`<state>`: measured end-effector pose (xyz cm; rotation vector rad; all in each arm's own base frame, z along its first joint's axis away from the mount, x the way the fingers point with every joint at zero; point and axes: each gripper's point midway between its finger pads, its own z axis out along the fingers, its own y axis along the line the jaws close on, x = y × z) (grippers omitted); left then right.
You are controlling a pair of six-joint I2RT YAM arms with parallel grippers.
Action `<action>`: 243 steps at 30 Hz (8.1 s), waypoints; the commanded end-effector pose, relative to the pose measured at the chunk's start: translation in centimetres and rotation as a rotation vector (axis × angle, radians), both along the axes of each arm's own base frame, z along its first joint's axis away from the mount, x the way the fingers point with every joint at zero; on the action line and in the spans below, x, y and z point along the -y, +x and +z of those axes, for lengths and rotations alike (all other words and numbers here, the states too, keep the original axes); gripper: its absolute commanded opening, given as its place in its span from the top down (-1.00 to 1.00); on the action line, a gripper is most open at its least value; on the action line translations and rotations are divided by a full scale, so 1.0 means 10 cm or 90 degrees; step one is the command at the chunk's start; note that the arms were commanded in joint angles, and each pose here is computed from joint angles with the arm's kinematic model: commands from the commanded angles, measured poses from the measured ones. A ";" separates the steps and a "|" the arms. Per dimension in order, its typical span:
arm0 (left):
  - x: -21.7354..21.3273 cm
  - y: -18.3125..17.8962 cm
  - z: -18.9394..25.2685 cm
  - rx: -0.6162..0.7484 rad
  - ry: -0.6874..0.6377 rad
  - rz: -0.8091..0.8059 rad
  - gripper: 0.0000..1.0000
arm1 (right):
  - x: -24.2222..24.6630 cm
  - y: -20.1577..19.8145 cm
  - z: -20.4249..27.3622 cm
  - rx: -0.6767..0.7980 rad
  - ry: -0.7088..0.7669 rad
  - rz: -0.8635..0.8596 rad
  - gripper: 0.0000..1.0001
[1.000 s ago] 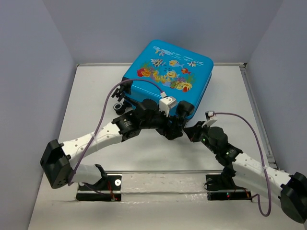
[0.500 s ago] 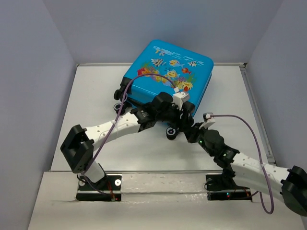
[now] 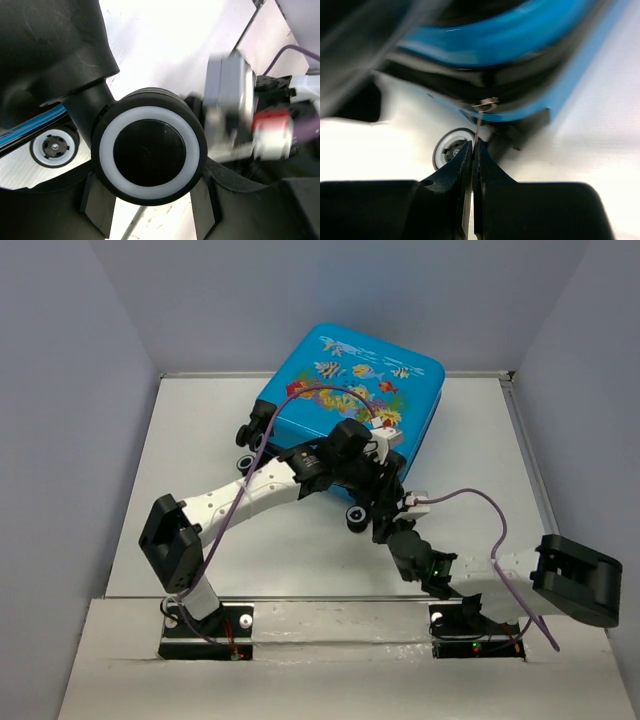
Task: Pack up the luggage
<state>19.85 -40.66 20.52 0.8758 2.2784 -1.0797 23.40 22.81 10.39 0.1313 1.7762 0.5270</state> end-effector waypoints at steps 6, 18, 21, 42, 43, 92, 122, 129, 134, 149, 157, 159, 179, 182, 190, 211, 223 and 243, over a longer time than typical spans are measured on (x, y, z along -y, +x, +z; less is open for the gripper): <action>0.69 0.48 1.23 0.143 -0.212 0.004 -0.36 | -1.33 -0.41 0.75 0.180 0.030 0.199 0.86; 0.87 0.39 1.41 0.122 -0.202 -0.083 -0.92 | -1.71 -0.53 0.74 0.205 0.115 0.261 0.86; 0.75 0.40 1.48 0.158 -0.198 -0.071 -0.98 | -1.41 -0.48 0.67 0.178 0.130 0.209 0.86; -2.97 0.95 0.25 0.250 0.125 0.615 -0.98 | -0.43 -0.74 0.49 -0.010 0.023 0.193 0.31; -3.01 0.99 0.21 0.256 0.134 0.611 -0.98 | -0.43 -0.75 0.51 -0.014 0.026 0.196 0.20; -2.08 0.68 0.00 0.156 -0.040 0.389 0.88 | 0.70 0.44 0.65 -0.061 -0.053 0.021 0.03; -1.68 0.20 1.05 0.164 -0.289 0.354 0.88 | 0.88 0.66 0.66 0.154 -0.009 0.064 -0.11; -1.69 0.15 1.04 0.160 -0.288 0.344 0.88 | 0.91 0.86 0.67 0.163 -0.019 0.049 -0.09; -1.70 0.13 1.09 0.166 -0.292 0.339 0.88 | 0.89 0.94 0.67 0.169 -0.018 0.048 0.01; -1.65 0.17 1.10 0.162 -0.290 0.335 0.88 | 0.80 0.92 0.76 0.204 -0.004 0.078 0.86; -1.48 0.23 1.23 0.156 -0.325 0.307 0.88 | 0.22 0.49 0.62 0.175 0.020 0.152 0.86; -1.45 0.26 1.27 0.157 -0.330 0.307 0.88 | 0.13 0.41 0.55 0.162 0.024 0.151 0.86; -1.74 0.48 1.67 0.252 -0.303 0.391 0.88 | -0.03 0.09 0.27 0.091 0.045 0.097 0.86; -1.83 0.51 1.77 0.261 -0.313 0.403 0.88 | 0.39 0.18 0.22 0.095 0.095 0.057 0.81; -1.88 0.48 1.88 0.261 -0.332 0.397 0.88 | 0.77 0.28 0.28 0.118 0.078 -0.012 0.06; -1.95 0.39 2.00 0.280 -0.339 0.386 0.88 | 0.78 0.66 0.40 0.125 0.027 0.029 -0.02; -1.93 0.41 1.74 0.259 -0.312 0.386 0.88 | 0.84 0.77 0.61 0.175 -0.017 0.006 0.03; -1.90 0.44 1.44 0.228 -0.286 0.387 0.88 | 0.72 0.70 0.91 0.217 0.025 0.047 0.18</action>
